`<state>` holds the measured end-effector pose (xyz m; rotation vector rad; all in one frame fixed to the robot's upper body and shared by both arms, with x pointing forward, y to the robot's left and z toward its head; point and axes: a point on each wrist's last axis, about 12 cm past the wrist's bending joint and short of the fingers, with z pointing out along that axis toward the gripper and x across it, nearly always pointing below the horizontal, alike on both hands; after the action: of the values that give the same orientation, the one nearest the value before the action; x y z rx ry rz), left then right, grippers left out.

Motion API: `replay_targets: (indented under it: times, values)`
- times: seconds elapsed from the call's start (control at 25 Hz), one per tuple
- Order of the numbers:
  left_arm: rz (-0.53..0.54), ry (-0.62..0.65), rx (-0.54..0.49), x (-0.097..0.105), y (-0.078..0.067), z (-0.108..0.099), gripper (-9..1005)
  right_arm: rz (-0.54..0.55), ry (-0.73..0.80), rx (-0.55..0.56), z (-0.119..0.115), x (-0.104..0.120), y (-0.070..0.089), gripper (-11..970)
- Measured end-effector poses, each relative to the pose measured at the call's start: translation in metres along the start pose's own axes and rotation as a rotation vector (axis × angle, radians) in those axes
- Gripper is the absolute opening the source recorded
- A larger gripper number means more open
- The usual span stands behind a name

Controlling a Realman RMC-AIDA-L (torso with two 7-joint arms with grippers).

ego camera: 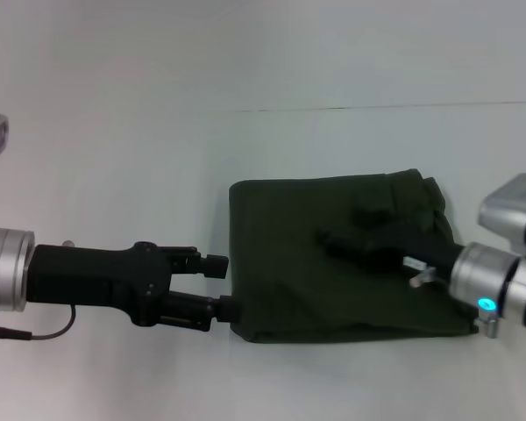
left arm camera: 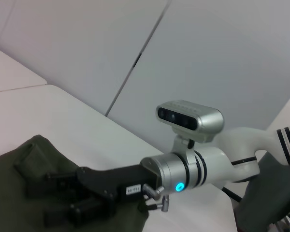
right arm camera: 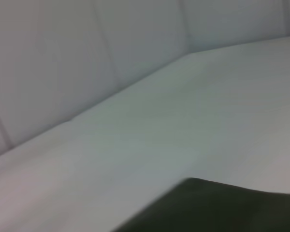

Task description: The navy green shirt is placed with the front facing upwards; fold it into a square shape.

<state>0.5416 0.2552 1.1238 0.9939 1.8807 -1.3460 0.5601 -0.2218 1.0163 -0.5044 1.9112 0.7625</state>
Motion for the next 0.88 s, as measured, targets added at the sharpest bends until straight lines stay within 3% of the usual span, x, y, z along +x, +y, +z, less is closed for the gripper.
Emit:
replay_targets:
  times: [0.36, 0.56, 0.64, 0.88]
  values:
    - [0.016, 0.001, 0.012, 0.004, -0.002, -0.002, 880, 0.067, -0.062, 0.196, -0.043, 0.011, -0.035, 890]
    - [0.011, -0.001, 0.013, 0.006, -0.003, -0.001, 879, 0.081, -0.136, 0.239, -0.069, 0.013, -0.044, 890]
    - [0.009, -0.001, 0.013, 0.007, -0.003, -0.001, 879, 0.055, -0.173, 0.183, -0.077, 0.011, -0.038, 889]
    - [0.007, -0.002, 0.011, 0.007, -0.003, -0.001, 880, -0.020, -0.258, -0.078, -0.094, 0.014, -0.003, 888]
